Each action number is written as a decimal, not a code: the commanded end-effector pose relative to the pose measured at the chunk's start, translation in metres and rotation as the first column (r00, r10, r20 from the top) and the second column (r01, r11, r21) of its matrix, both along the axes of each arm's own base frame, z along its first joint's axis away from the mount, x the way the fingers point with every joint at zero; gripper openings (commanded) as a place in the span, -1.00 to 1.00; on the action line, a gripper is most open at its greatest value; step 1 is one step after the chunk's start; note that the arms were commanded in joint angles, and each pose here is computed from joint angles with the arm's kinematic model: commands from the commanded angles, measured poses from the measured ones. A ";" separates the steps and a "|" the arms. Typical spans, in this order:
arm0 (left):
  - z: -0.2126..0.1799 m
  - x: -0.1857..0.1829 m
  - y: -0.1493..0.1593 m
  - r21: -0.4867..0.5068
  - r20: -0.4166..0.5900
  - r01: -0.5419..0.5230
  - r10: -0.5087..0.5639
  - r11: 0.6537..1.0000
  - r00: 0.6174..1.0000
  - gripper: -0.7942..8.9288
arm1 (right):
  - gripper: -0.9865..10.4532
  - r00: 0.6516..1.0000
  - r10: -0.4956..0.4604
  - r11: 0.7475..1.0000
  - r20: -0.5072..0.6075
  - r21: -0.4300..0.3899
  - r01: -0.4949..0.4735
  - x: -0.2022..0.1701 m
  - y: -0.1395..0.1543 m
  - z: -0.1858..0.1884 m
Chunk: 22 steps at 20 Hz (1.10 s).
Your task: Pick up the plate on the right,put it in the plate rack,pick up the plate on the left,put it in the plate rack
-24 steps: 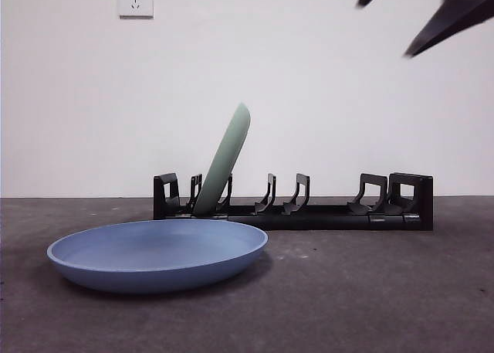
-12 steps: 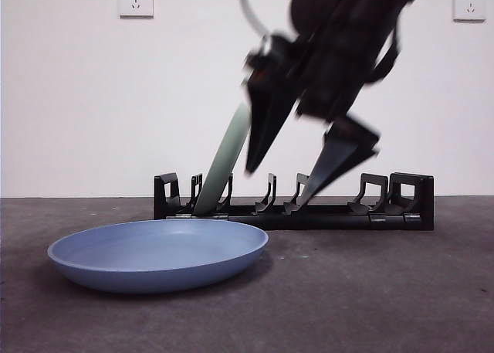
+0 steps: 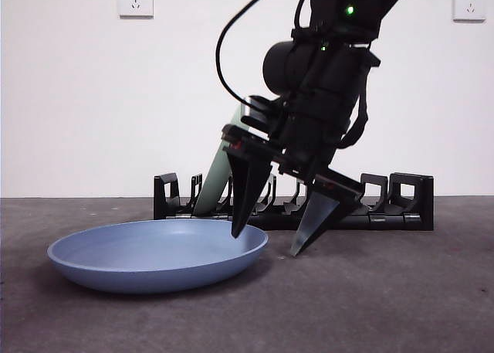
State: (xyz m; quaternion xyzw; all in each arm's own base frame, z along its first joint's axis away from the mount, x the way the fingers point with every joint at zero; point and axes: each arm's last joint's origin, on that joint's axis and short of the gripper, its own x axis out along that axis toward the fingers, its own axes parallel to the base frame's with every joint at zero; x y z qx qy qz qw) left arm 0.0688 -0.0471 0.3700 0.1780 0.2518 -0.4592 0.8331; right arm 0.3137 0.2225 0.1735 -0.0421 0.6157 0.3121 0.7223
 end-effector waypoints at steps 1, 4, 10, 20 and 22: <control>-0.001 0.001 -0.001 0.009 0.013 0.023 -0.023 1.000 1.000 0.14 | -0.16 1.000 -0.017 1.000 -0.018 -0.010 0.017 0.000 0.002 -0.010; -0.001 0.002 -0.003 0.015 0.019 0.037 -0.038 0.999 0.999 0.14 | -0.45 1.000 -0.017 1.000 -0.007 -0.001 0.017 0.000 0.004 -0.009; -0.004 0.008 -0.008 0.050 0.003 0.047 -0.047 0.998 0.999 0.14 | -0.51 0.999 -0.045 0.999 0.008 0.013 0.045 0.000 0.010 -0.009; -0.011 0.017 -0.026 0.155 -0.018 0.125 -0.124 0.980 0.992 0.14 | -0.85 0.998 -0.055 0.998 0.022 0.023 0.055 0.002 0.011 -0.008; -0.013 0.020 -0.032 0.192 -0.024 0.146 -0.144 0.970 0.989 0.14 | -0.85 0.998 -0.057 0.998 0.031 0.024 0.057 0.002 0.011 -0.008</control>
